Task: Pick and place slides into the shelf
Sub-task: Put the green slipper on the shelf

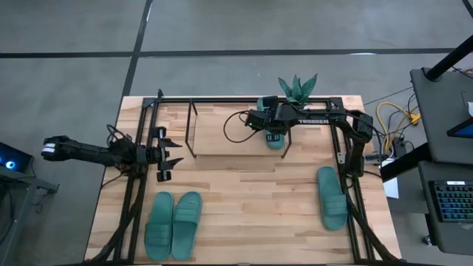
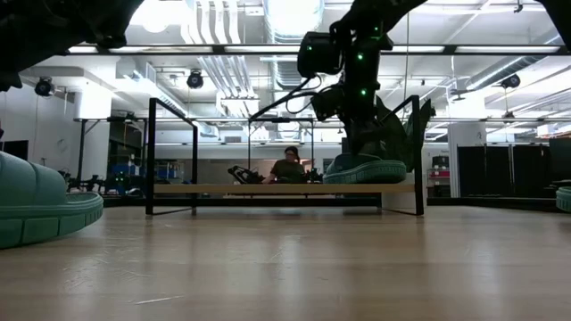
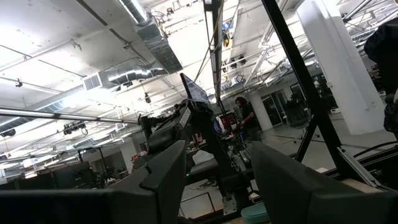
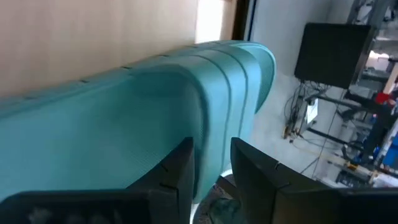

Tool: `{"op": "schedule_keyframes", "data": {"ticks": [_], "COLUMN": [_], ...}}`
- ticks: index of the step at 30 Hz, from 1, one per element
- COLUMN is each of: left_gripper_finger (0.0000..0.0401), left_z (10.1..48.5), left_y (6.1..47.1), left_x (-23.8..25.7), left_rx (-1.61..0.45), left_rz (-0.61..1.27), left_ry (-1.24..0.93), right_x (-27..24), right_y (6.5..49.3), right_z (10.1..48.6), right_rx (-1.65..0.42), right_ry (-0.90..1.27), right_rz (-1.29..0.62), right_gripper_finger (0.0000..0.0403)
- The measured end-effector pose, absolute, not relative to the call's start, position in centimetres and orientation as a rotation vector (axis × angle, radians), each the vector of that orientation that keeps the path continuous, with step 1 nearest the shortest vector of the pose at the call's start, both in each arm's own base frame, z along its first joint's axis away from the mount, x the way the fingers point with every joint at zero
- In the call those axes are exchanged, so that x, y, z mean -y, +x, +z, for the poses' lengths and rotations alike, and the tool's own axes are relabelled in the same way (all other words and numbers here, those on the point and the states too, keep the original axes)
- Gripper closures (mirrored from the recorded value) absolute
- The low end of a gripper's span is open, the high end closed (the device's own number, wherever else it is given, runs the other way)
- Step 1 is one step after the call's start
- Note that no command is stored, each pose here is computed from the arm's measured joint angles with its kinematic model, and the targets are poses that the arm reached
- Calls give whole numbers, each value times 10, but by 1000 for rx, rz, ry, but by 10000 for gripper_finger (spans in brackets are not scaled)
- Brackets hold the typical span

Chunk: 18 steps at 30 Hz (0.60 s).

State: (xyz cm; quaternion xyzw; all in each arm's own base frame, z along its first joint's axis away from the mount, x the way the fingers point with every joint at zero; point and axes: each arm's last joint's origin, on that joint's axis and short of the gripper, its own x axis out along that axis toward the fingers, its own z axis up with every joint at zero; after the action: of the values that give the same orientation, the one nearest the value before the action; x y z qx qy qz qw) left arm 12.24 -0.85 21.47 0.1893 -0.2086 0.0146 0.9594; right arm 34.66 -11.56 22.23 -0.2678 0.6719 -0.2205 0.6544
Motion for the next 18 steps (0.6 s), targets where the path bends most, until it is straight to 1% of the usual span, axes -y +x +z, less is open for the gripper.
{"op": "schedule_keyframes", "data": {"ticks": [5, 18], "left_gripper_finger": [234, 234], "left_z": [215, 215], "left_y": [122, 122], "left_x": [9, 9], "left_rx": [423, 423], "left_rz": [29, 30], "left_ry": [384, 384], "right_x": [124, 129], "right_y": [346, 349], "right_z": [223, 223], "right_rx": [-1513, -1465], "right_ry": [-597, -553], "right_rz": [-517, -477], "right_gripper_finger": [305, 313]}}
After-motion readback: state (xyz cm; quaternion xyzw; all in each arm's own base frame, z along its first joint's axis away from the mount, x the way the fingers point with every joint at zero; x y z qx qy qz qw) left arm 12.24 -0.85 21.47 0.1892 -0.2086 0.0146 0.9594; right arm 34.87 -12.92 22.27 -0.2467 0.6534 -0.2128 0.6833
